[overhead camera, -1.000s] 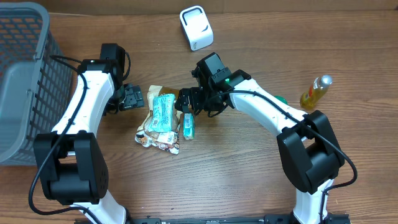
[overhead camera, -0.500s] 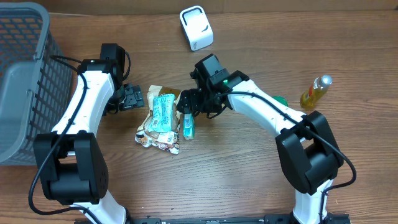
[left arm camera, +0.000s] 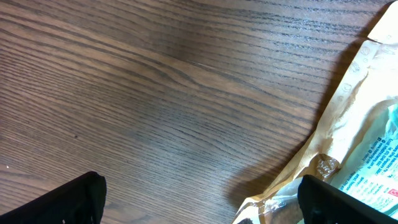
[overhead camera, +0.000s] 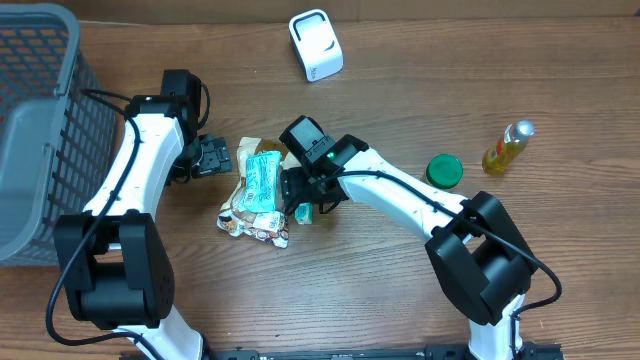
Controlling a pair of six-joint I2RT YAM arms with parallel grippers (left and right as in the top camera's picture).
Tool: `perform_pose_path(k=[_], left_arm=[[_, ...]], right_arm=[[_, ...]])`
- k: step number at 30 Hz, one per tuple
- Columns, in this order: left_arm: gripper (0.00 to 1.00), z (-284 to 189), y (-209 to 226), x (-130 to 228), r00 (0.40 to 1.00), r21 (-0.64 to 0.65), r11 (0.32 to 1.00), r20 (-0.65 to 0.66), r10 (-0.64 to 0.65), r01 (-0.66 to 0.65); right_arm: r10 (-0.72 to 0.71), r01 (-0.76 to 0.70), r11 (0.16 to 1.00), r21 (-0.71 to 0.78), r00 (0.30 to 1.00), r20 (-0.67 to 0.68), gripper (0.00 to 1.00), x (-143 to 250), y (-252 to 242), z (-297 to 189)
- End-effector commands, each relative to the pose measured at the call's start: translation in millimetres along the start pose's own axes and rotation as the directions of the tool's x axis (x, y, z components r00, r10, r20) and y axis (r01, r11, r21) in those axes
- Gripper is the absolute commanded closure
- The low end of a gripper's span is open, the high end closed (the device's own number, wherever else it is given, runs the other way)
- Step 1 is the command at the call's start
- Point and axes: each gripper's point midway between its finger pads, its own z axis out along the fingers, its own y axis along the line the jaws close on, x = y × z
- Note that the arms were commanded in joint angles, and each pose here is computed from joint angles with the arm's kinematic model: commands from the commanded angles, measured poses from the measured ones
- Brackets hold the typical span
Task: Scan the item barcode
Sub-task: 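Move the right gripper over the Kleenex pack by the bag and grasp it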
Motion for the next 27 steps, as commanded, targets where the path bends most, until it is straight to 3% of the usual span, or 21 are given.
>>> perform_pose_path(k=[1,13,23,27], left_arm=[[0.00,-6,2,-6,1.000,0.001,1.000,0.021,-0.001,0.001],[0.00,-6,2,-6,1.000,0.001,1.000,0.022,-0.001,0.001],[0.00,-6,2,-6,1.000,0.001,1.000,0.021,-0.001,0.001],[0.00,-6,2,-6,1.000,0.001,1.000,0.022,-0.001,0.001]], right_arm=[[0.010,-0.011,0.999,0.036,1.000,0.027,0.27,3,1,-2],[0.045,-0.046,0.995,0.091,0.999,0.017,0.33,19,-12,11],[0.045,-0.046,0.995,0.087,0.999,0.016,0.46,19,-12,11],[0.043,-0.045,0.996,0.080,0.999,0.025,0.47,17,-10,13]])
